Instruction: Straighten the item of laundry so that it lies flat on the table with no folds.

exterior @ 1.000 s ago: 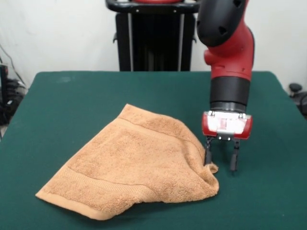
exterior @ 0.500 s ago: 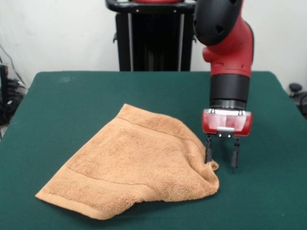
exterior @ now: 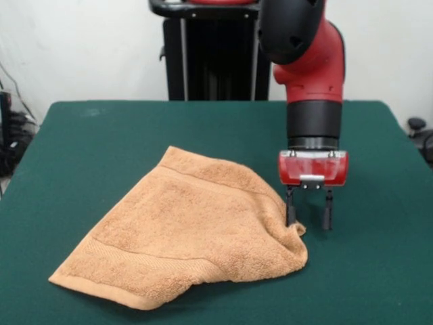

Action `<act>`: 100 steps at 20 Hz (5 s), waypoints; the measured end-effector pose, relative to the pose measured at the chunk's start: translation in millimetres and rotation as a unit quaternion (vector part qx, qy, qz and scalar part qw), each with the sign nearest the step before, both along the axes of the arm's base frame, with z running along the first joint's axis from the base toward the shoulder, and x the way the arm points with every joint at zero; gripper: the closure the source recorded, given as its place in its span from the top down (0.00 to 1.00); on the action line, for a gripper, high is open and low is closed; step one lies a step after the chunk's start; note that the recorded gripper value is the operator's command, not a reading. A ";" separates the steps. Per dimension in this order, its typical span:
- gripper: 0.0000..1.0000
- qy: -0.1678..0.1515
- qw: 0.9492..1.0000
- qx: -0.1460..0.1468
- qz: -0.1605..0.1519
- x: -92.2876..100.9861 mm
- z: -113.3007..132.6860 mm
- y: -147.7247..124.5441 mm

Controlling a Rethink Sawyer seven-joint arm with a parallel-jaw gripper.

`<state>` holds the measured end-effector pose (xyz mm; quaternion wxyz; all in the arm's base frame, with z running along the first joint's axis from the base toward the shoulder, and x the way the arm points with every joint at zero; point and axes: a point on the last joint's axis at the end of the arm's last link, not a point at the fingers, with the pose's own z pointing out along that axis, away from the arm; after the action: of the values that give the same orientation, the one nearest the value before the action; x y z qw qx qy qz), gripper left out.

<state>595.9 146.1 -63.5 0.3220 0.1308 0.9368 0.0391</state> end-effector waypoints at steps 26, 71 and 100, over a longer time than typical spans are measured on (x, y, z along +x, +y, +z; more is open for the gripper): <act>1.00 0.037 0.997 -0.002 0.072 -69.1 5.6 -6.1; 0.00 0.078 0.992 -0.008 0.100 -155.0 10.6 -56.2; 1.00 0.158 0.963 -0.023 0.216 -163.1 20.1 -84.7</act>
<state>432.8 61.4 -43.3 0.1564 -0.0772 0.9825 0.0652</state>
